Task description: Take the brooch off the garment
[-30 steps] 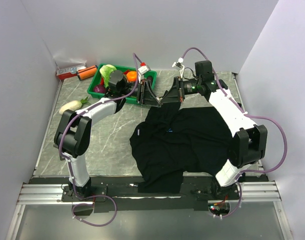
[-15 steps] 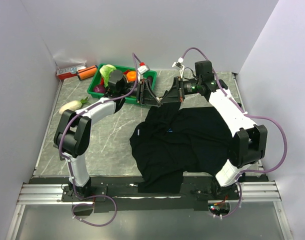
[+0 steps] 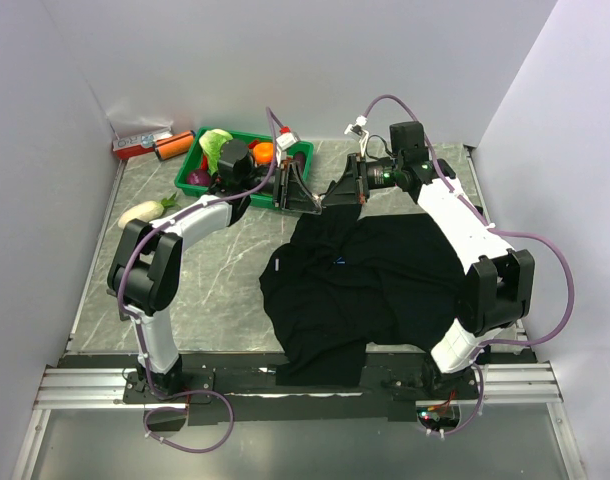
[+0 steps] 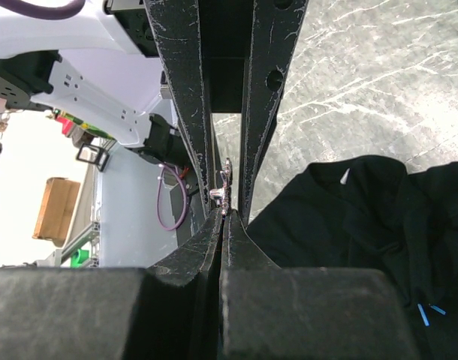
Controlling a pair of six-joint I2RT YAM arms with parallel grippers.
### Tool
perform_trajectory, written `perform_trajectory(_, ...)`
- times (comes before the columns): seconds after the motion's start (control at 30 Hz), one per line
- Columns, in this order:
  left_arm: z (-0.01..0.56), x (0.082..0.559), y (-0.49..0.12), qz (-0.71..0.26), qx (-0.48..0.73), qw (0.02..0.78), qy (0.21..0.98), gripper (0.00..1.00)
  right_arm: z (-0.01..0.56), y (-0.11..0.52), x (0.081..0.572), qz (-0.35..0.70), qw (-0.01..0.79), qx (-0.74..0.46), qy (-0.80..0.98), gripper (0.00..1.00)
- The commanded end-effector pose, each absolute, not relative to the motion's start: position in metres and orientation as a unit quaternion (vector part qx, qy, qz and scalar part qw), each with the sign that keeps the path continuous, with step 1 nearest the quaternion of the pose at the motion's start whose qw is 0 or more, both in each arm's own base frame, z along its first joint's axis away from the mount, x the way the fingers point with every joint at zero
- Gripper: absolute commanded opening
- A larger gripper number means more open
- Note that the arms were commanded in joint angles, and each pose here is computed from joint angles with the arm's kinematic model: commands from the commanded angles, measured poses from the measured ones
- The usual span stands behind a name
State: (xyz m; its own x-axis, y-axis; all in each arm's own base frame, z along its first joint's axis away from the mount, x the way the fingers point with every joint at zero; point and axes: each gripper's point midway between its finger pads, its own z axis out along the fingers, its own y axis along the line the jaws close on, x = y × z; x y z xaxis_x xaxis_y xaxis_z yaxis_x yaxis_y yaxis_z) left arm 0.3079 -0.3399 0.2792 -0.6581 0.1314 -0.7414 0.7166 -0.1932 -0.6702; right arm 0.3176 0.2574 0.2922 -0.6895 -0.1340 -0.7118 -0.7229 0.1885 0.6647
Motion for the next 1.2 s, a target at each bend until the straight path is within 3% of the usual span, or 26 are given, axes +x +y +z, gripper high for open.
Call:
perform_trajectory(0.0,0.289,0.311,-0.339,-0.680,0.367,0.237,0.589,0.25,0.322,0.261,0.298,0.579,0.278,-0.335,0.690,0.00)
perform_trajectory(0.17,0.286,0.319,-0.336,-0.684,0.347,0.232,0.598,0.25,0.323,0.265,0.290,0.569,0.280,-0.356,0.686,0.00)
perform_trajectory(0.73,0.274,0.328,-0.337,-0.683,0.339,0.224,0.607,0.11,0.328,0.268,0.290,0.557,0.299,-0.388,0.670,0.00)
perform_trajectory(0.87,0.275,0.331,-0.332,-0.686,0.327,0.226,0.610,0.17,0.329,0.267,0.291,0.552,0.304,-0.393,0.670,0.00)
perform_trajectory(1.07,0.269,0.341,-0.327,-0.681,0.316,0.232,0.618,0.18,0.331,0.267,0.290,0.552,0.307,-0.395,0.667,0.00)
perform_trajectory(1.13,0.271,0.341,-0.327,-0.684,0.319,0.232,0.614,0.25,0.332,0.267,0.292,0.551,0.309,-0.395,0.667,0.00)
perform_trajectory(1.17,0.273,0.340,-0.326,-0.685,0.321,0.234,0.611,0.34,0.332,0.267,0.292,0.549,0.310,-0.395,0.668,0.00)
